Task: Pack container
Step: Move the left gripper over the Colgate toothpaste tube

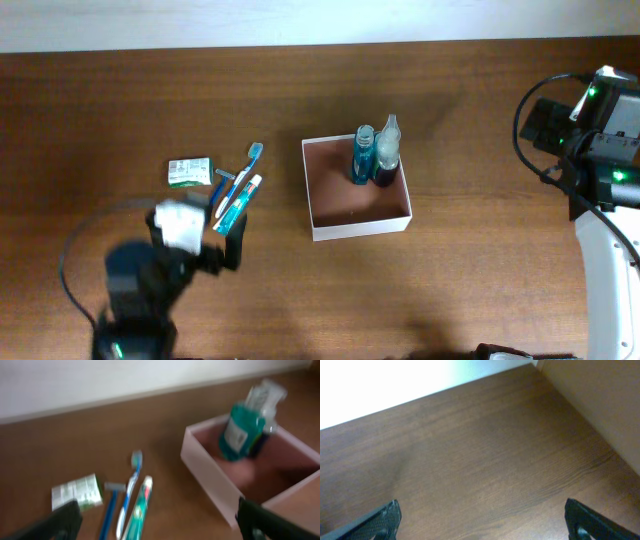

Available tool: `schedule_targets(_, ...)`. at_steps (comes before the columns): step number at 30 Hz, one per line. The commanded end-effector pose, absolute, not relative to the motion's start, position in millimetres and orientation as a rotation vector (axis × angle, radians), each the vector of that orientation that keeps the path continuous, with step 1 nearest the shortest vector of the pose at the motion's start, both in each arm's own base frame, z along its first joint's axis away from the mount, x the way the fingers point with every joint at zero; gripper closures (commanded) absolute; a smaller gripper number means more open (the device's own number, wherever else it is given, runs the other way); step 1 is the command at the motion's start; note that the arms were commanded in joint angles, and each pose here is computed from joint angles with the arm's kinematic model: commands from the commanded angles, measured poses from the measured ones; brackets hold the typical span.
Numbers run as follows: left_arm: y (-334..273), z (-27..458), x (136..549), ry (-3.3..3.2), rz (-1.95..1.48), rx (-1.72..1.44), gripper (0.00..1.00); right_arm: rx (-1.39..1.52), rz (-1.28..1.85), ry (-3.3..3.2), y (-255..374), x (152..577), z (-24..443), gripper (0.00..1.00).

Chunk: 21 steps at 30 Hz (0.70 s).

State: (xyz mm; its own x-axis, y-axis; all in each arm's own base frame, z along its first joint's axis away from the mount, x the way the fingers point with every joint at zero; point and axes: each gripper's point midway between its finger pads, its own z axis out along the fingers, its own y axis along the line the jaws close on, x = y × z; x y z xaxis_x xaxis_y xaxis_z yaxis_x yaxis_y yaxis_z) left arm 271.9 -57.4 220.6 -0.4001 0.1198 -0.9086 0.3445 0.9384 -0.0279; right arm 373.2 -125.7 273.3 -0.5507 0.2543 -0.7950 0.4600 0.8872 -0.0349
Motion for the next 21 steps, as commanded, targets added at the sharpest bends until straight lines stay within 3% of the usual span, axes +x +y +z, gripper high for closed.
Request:
schedule_targets(1, -57.8, 225.6, 312.2, 2.188, -0.292, 0.336, 0.00, 0.520, -0.300, 2.148, -128.1, 372.6, 284.1, 0.01)
schedule_targets(7, -87.4, 201.2, 351.8, 2.378, -0.586, 0.348, 0.00, 0.520, -0.300, 2.148, -128.1, 372.6, 284.1, 0.01)
schedule_targets(14, -69.8, 120.8, 353.0, 2.649, -0.493, 0.323, 0.04, 0.520, -0.300, 2.148, -128.1, 372.6, 284.1, 0.01)
schedule_targets(21, -62.1, 83.0, 346.0, 2.779, -0.366, 0.402, 0.30, 0.520, -0.300, 2.148, -128.1, 372.6, 284.1, 0.01)
